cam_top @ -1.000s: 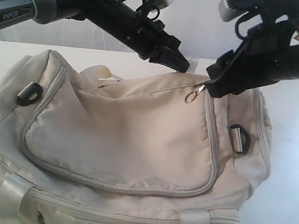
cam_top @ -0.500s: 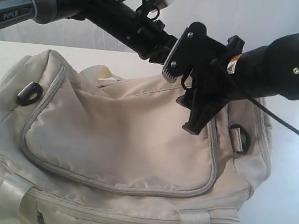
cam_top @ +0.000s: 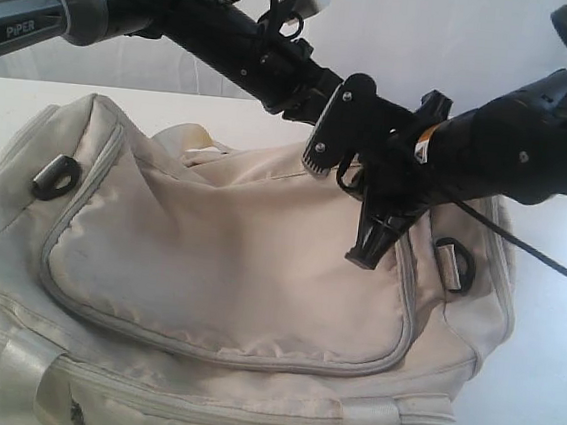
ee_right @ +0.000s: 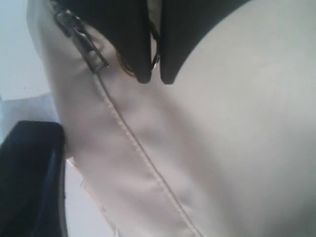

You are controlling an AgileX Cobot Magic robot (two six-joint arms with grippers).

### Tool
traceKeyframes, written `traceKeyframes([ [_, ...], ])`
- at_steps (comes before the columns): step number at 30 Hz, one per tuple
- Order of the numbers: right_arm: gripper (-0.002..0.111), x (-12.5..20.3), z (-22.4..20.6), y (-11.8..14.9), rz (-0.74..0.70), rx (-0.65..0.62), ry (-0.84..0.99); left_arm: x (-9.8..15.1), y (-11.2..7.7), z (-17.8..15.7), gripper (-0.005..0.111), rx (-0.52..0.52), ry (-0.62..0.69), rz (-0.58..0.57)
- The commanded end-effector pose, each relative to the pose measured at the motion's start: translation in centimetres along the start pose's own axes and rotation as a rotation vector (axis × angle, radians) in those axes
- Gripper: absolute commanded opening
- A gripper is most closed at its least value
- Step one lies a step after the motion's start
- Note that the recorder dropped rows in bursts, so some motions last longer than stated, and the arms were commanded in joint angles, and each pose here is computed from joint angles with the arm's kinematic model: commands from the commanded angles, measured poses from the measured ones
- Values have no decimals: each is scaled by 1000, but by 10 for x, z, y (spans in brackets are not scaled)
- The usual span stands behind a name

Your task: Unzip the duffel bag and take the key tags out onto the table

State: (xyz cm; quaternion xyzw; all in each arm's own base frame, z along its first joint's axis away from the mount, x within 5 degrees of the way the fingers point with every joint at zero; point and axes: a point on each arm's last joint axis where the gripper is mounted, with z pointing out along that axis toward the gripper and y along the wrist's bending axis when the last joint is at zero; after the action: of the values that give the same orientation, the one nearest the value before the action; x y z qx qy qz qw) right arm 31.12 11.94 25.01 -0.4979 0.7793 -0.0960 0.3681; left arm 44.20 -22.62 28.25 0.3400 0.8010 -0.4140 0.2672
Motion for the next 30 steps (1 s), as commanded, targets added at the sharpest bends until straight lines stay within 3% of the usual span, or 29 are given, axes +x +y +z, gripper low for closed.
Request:
traceKeyframes([
  [1,0,-6,-21,-10,72,56,-39,-6,-13,-12,0,30,-1,15],
  [20,0,2,-67,-9,378,35,40,-8,-10,-12,0,-5,-20,-29],
  [30,0,9,-70,9,523,-128,163,-10,-8,-12,0,-17,-35,-40],
])
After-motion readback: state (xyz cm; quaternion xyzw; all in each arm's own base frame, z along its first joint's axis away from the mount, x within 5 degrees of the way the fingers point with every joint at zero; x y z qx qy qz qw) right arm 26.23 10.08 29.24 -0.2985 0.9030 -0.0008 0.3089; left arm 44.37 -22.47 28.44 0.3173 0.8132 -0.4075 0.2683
